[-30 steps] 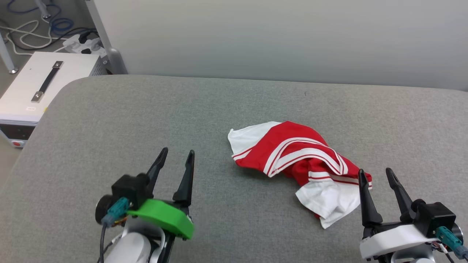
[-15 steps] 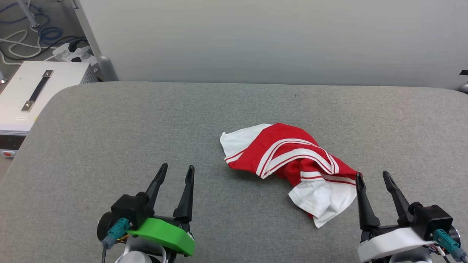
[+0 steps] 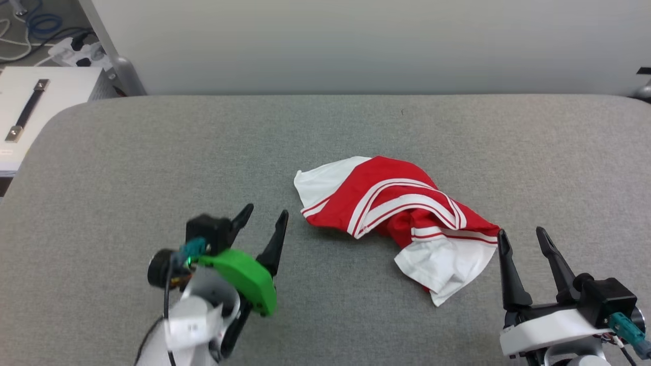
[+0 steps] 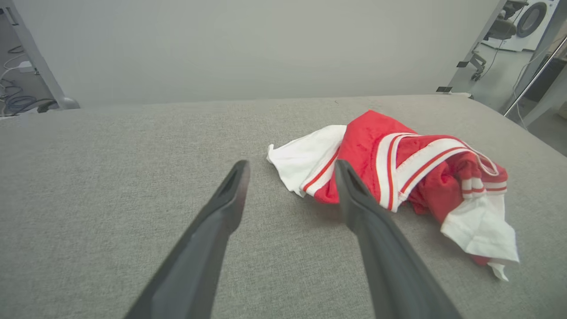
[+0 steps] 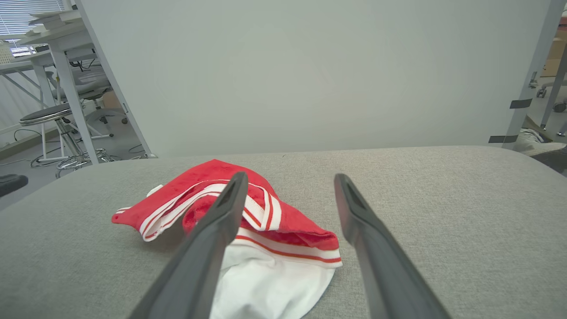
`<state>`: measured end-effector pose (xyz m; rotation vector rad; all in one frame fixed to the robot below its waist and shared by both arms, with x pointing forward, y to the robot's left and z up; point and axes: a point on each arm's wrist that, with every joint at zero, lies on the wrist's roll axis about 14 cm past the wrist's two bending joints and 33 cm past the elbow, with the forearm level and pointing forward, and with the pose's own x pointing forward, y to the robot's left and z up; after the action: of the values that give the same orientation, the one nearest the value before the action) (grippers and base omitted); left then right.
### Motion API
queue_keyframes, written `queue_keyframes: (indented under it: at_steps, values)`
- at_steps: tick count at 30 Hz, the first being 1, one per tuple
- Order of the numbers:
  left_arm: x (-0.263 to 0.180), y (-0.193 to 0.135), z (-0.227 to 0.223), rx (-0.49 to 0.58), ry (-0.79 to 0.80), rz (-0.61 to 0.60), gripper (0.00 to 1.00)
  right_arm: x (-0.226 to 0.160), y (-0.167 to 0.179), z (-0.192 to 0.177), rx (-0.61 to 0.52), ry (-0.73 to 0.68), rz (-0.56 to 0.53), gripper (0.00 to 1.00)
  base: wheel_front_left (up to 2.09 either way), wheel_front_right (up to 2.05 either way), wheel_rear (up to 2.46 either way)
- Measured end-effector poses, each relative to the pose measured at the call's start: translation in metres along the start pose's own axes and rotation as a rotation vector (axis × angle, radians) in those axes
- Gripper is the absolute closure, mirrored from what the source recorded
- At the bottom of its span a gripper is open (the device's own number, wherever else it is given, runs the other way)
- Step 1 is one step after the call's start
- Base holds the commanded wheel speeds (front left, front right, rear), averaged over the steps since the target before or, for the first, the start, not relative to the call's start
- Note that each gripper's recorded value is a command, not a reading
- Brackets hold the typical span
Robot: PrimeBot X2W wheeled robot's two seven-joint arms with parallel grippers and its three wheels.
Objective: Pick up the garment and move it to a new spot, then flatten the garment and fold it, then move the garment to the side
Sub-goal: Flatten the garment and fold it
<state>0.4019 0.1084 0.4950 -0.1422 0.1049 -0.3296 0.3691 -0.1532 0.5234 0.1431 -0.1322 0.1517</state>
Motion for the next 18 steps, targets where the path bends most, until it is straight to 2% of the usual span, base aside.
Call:
queue_keyframes:
  at_steps: [9, 18]
  values:
    - [0.066, -0.001, -0.021, 0.016, 0.489, -0.106, 0.0, 0.016, -0.011, -0.008, -0.005, 0.012, -0.025, 0.0, 0.0, 0.0, 0.0]
    - [0.097, 0.007, -0.056, -0.023, 0.773, -0.127, 0.0, 0.02, -0.027, -0.02, -0.011, 0.046, -0.072, 0.0, 0.0, 0.0, 0.0]
